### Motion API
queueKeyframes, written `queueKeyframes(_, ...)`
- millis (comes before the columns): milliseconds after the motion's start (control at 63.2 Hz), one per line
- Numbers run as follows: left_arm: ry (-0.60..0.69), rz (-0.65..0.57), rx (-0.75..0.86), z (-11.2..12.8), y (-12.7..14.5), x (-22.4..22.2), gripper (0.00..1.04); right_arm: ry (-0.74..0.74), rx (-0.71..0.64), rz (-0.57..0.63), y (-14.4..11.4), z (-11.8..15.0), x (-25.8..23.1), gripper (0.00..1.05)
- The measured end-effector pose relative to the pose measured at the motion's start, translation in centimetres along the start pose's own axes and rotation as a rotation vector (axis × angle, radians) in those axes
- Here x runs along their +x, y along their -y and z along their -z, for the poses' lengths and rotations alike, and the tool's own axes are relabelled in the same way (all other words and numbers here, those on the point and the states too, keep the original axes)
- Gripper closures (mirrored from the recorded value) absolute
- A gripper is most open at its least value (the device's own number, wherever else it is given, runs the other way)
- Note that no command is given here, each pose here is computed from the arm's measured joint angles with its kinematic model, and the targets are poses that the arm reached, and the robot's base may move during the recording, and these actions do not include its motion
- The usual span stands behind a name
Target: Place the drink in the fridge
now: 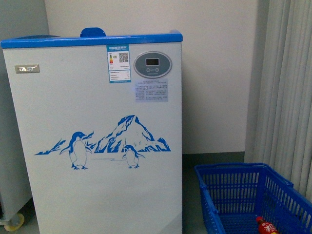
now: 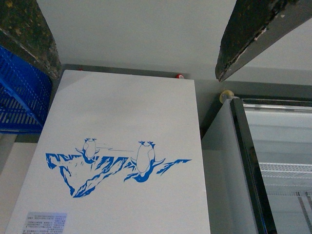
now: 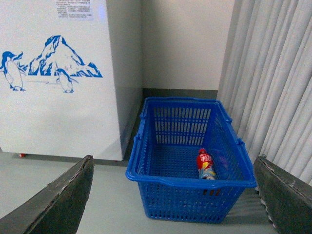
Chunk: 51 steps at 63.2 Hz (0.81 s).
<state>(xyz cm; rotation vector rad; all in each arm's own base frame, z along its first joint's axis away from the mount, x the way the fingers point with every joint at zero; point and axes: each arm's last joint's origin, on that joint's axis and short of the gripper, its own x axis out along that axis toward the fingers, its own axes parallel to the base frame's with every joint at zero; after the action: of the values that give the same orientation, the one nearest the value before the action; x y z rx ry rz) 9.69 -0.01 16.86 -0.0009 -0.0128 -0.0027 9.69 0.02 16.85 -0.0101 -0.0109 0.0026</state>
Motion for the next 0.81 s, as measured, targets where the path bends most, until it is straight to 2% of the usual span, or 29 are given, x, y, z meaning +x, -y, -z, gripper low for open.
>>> queueKeyframes(807,0.000,0.000,0.000,0.00,0.00,0.00,0.08,0.000,0.000,0.000,0.00,0.00,0.00,0.07)
